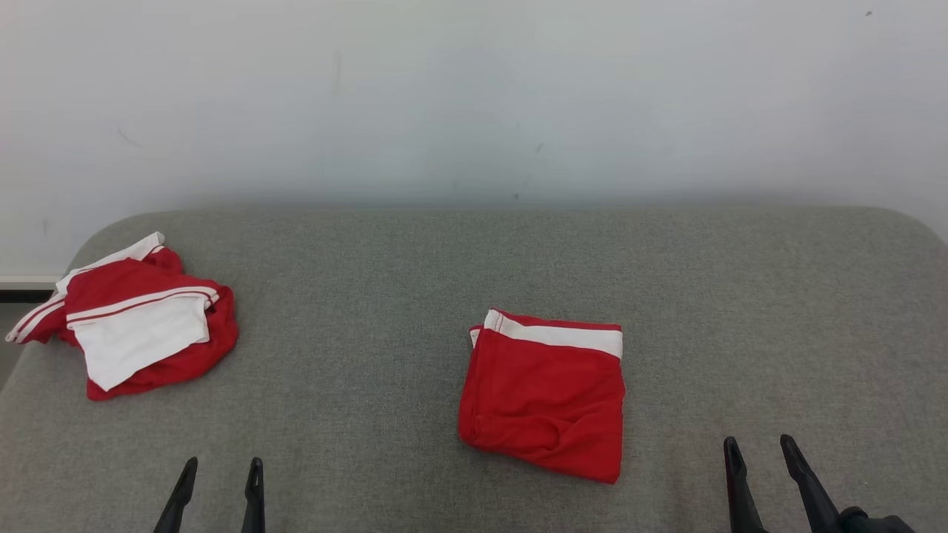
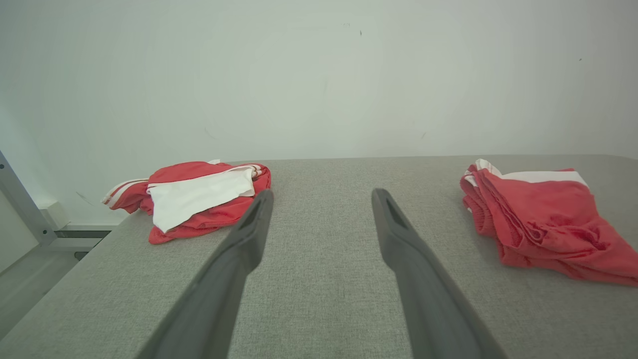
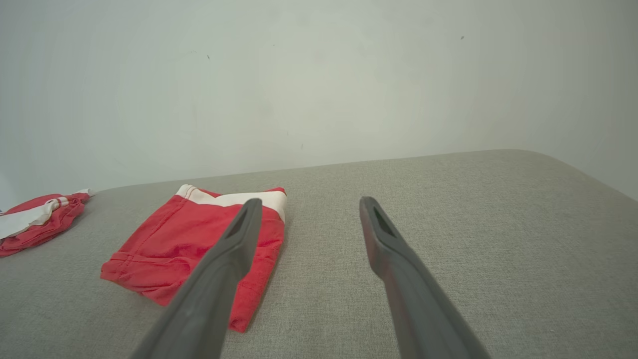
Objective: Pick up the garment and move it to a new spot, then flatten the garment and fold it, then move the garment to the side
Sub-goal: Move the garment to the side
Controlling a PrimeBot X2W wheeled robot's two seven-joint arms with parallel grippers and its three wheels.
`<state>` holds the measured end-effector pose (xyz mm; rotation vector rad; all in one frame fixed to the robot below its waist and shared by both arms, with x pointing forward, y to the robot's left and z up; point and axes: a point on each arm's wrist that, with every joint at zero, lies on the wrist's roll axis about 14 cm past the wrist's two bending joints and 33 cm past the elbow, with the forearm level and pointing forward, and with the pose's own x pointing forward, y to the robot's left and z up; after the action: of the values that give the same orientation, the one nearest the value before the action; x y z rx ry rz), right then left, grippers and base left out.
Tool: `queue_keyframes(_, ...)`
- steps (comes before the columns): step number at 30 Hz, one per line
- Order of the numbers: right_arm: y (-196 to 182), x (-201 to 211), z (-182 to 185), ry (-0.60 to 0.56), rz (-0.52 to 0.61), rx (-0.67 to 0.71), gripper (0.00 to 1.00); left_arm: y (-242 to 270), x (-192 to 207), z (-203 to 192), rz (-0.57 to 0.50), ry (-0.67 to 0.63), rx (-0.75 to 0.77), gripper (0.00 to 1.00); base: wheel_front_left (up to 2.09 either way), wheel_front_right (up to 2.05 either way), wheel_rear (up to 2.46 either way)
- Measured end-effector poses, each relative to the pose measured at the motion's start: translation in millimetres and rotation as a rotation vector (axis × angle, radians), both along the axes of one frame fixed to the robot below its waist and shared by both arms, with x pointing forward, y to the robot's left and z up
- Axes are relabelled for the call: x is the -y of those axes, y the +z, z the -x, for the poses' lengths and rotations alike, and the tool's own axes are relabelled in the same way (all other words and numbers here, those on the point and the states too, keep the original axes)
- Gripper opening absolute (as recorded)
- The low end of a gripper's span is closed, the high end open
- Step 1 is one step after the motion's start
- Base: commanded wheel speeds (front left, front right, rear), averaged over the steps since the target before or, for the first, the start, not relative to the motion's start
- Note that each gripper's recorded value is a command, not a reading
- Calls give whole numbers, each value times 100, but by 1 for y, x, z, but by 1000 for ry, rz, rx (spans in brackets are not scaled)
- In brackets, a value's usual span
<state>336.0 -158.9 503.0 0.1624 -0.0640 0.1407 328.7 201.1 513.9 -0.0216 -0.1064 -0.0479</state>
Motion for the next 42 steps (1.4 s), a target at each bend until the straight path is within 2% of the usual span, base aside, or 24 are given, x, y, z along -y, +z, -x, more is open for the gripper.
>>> queue_keyframes(18,-1,-1,-1,6,2,-3,100,-1,-1,1,2,4,-3,100,0,0,0)
queue_keyframes(22,0,-12,-6,44,6,-6,100,-2,0,3,5,6,-6,100,0,0,0)
queue_keyframes(28,32,-35,-38,127,26,85,100,-2,0,4,7,8,-7,100,0,0,0)
queue_keyframes(33,44,-48,-70,168,60,80,100,-5,-4,4,11,22,-16,100,0,0,0)
queue_keyframes(36,41,-55,-87,184,79,51,100,-5,-7,4,15,31,-16,100,0,0,0)
queue_keyframes(42,12,-57,-116,186,112,-89,100,-7,-12,-1,18,46,-26,100,0,0,0)
